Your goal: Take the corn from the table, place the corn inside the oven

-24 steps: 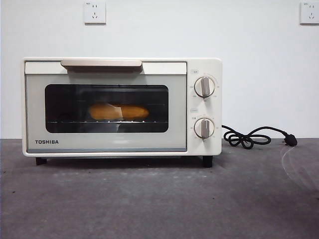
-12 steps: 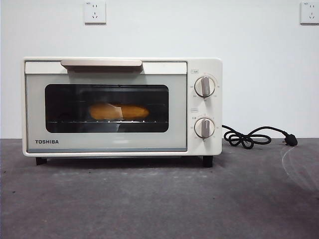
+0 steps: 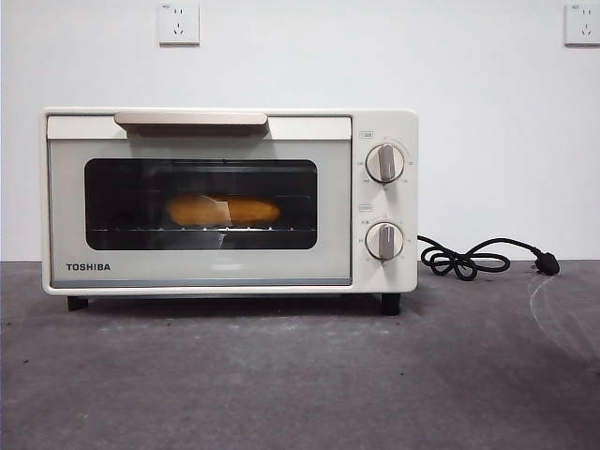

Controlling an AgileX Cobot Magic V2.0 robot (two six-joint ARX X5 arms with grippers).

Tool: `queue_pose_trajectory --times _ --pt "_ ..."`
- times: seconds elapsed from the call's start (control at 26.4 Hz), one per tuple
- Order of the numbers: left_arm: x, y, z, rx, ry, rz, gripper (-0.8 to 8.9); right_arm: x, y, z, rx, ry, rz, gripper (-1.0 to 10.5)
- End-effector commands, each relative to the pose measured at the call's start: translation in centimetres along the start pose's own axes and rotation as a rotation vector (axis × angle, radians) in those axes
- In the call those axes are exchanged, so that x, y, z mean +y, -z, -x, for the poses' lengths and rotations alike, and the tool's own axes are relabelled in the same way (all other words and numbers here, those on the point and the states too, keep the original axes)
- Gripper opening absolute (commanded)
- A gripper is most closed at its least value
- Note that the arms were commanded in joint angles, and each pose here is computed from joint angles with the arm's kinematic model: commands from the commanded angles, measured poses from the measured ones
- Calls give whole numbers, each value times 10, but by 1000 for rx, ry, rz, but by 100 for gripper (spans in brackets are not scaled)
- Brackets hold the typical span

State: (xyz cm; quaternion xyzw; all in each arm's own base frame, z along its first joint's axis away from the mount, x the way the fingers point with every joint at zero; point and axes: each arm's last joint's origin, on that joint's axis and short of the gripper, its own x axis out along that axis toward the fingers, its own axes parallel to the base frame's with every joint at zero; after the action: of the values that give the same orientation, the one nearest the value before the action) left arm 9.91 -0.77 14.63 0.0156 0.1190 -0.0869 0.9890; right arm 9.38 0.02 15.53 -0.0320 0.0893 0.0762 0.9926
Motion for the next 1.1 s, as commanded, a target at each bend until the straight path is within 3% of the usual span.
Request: queue_pose_trajectory --times 0.04,0.23,0.46,1.1 --pt "0 1 -1 -2 -2 -10 -4 0 3 -1 3 3 -11 1" --pt "0 0 0 -10 -2 -11 -4 0 3 -1 3 3 -11 1" --pt "0 -7 5 -108 -6 -25 -4 0 3 -1 3 3 -11 1" --pt "0 -11 6 -143 -11 -59 -4 0 3 -1 3 3 -11 1"
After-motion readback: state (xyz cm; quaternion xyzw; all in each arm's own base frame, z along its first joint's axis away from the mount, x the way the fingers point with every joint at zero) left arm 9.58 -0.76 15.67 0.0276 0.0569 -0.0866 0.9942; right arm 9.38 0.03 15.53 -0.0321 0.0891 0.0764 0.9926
